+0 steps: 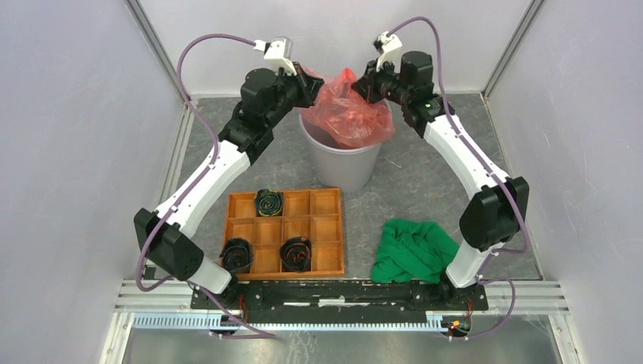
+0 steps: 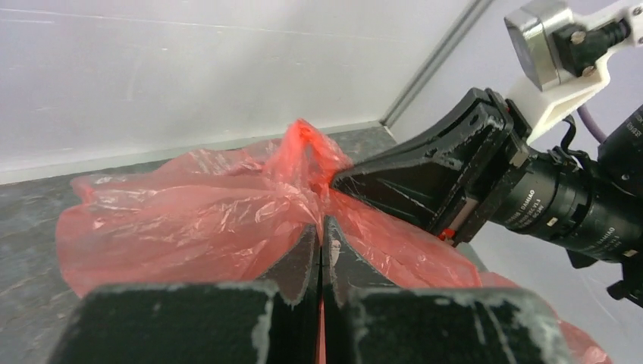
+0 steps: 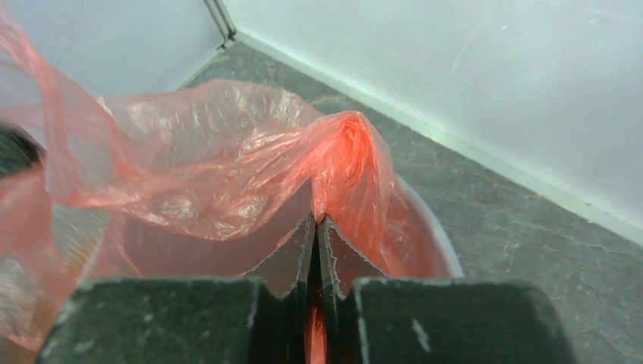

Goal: Put the trash bags into the trash bin

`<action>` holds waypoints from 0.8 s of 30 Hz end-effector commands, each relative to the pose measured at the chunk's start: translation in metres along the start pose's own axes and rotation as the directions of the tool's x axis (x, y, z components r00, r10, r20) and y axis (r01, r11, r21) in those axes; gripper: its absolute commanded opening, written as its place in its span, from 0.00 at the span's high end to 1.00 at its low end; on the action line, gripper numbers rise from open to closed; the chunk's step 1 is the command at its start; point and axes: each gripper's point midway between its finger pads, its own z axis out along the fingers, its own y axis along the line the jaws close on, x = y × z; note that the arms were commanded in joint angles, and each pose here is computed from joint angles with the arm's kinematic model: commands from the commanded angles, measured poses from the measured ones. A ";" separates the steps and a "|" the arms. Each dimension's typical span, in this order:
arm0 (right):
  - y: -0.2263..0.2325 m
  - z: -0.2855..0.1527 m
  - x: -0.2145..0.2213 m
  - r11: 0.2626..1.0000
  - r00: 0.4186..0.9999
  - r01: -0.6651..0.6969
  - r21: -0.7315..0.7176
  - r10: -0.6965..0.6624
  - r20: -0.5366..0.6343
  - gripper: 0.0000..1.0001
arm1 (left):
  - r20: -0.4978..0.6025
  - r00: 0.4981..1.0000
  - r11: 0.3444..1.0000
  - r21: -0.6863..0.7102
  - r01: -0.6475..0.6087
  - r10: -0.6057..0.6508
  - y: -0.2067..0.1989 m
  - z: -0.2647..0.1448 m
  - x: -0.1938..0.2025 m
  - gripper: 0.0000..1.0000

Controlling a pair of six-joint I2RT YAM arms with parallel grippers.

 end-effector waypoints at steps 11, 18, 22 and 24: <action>-0.018 -0.073 -0.064 0.957 0.992 0.125 0.261 -0.112 -0.064 0.27 | 0.095 0.994 0.985 -0.165 -0.042 0.059 0.058 -0.041 -0.010 0.98; 0.008 -0.146 -0.018 0.955 0.984 0.161 0.249 -0.136 -0.117 0.10 | 0.099 0.995 0.991 -0.133 -0.017 0.031 0.050 -0.044 -0.012 0.98; 0.068 -0.146 0.010 0.993 0.990 0.117 0.017 -0.115 -0.085 0.22 | 0.102 0.995 0.994 -0.105 0.007 0.004 0.043 -0.043 -0.016 0.98; 0.091 -0.141 0.022 0.991 0.988 0.128 -0.037 -0.131 -0.085 0.33 | 0.106 0.994 0.996 -0.092 0.024 -0.014 0.040 -0.041 -0.017 0.98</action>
